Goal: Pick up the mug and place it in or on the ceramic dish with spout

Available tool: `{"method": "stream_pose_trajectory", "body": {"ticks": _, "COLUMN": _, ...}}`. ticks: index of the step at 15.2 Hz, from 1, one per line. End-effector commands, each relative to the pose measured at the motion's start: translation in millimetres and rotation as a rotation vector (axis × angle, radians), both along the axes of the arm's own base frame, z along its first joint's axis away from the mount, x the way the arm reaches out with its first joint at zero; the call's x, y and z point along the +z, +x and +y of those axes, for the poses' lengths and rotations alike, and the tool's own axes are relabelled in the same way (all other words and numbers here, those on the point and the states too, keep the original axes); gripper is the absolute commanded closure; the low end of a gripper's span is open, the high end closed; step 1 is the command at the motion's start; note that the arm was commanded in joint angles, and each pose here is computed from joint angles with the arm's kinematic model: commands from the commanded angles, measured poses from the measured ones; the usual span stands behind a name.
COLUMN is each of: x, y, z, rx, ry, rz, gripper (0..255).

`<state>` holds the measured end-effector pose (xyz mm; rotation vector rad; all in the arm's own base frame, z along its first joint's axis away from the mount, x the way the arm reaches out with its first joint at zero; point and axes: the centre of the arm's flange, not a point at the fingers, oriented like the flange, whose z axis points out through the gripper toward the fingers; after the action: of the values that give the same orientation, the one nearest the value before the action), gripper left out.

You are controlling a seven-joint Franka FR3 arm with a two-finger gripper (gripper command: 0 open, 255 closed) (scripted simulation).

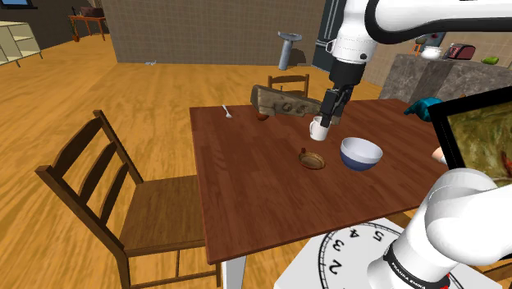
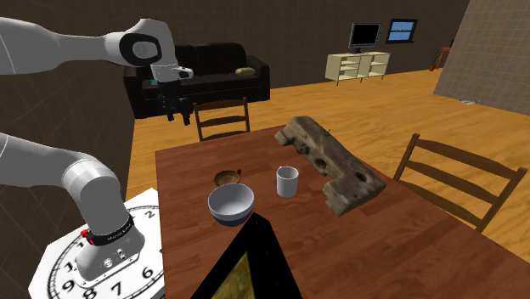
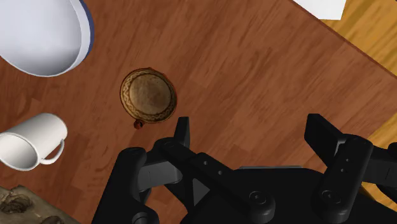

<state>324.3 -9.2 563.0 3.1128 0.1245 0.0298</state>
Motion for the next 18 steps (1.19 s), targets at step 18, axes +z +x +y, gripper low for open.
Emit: {"method": "stream_pose_trajectory", "body": {"ticks": 18, "x": -71, "y": 91, "z": -199, "rx": 0.003, "ry": 0.031, "rz": 0.032, "gripper": 0}}
